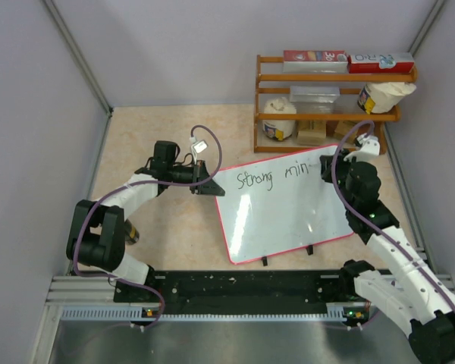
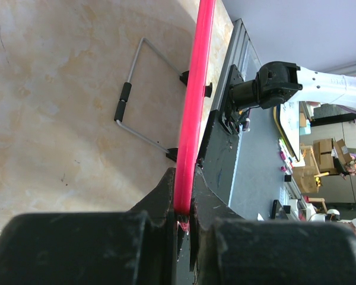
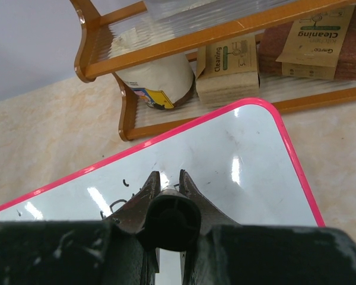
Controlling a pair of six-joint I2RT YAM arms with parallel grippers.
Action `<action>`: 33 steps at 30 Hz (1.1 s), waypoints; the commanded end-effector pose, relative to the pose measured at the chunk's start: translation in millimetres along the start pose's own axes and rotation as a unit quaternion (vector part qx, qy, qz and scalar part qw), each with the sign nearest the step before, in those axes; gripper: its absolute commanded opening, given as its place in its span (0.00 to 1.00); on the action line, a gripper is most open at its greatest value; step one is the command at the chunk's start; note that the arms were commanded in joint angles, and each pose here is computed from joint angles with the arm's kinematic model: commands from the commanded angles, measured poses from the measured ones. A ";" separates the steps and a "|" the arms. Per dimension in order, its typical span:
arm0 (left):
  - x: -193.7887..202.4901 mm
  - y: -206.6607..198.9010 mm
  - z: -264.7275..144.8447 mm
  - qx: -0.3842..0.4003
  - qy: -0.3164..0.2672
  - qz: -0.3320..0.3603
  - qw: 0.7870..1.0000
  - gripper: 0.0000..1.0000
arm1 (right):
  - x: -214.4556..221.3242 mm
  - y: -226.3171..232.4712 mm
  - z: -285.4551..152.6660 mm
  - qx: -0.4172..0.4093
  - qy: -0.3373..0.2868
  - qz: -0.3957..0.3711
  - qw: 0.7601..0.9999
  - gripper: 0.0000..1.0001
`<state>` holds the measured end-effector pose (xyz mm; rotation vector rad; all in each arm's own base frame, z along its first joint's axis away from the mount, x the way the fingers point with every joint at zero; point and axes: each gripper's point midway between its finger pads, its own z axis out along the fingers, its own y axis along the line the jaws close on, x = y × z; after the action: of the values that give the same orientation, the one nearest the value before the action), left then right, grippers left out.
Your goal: Write a sentence on the whiteboard
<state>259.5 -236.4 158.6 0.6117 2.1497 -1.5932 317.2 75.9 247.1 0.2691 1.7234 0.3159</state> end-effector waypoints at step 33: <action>24.4 32.7 12.7 -0.071 0.026 0.037 0.996 0.00 | -6.0 -10.4 0.2 0.030 -0.008 0.001 1.000 0.00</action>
<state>258.8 -236.9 158.8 0.5972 2.1617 -1.5998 311.1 70.3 233.1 0.2977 1.7514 0.2946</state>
